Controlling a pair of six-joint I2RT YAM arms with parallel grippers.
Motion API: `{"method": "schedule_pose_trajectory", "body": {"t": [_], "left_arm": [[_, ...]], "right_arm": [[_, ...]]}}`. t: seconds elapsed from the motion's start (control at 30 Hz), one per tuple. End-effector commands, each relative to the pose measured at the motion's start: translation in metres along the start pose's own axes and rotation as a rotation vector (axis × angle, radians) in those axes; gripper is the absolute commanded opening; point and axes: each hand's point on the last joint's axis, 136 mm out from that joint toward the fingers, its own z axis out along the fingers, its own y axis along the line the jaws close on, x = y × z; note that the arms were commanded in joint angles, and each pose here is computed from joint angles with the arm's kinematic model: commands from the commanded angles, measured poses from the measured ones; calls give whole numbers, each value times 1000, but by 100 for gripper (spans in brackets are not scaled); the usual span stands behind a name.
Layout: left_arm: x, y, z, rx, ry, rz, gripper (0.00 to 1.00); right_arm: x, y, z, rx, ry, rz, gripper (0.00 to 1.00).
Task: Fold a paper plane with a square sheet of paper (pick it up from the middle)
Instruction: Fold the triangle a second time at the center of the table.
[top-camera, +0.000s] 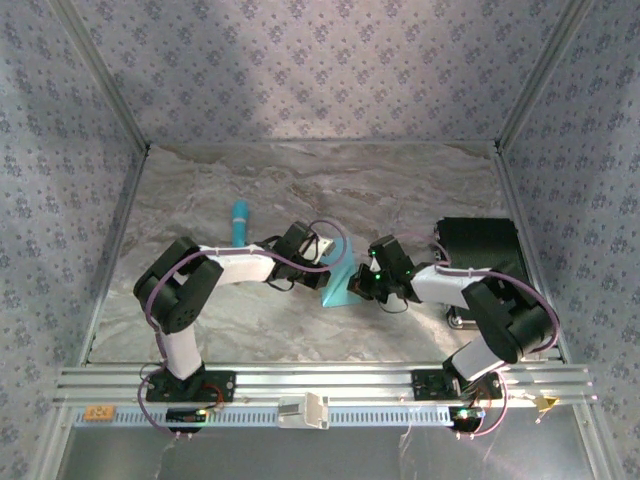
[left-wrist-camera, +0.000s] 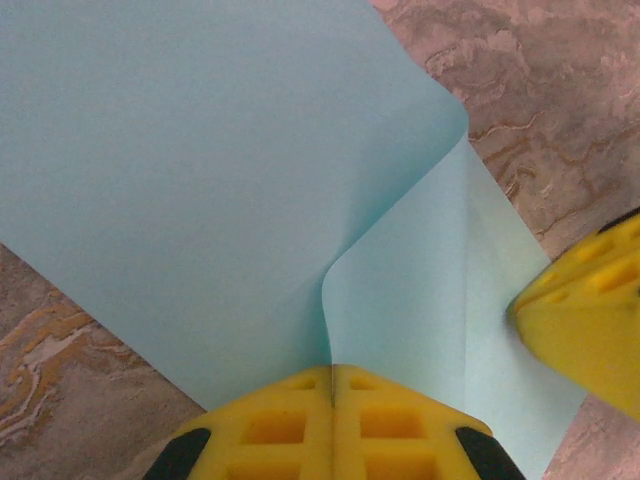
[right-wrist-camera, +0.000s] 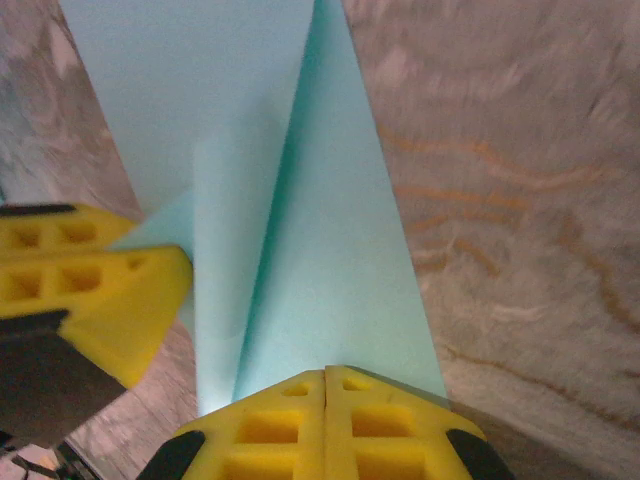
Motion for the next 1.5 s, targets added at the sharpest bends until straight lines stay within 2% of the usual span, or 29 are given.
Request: {"method": "schedule_pose_trajectory", "body": {"t": [0.0, 0.23, 0.53, 1.2, 1.47], "left_arm": [[8, 3, 6, 5, 39, -21, 0], [8, 2, 7, 11, 43, -24, 0], [9, 3, 9, 10, 53, -23, 0], [13, 5, 12, 5, 77, -22, 0], [14, 5, 13, 3, 87, -24, 0]], "right_arm": [[-14, 26, -11, -104, -47, -7, 6], [-20, 49, -7, -164, -41, -29, 6], [-22, 61, 11, -195, -7, -27, 4], [-4, -2, 30, -63, 12, 69, 3], [-25, 26, 12, -108, -32, 20, 5]]}}
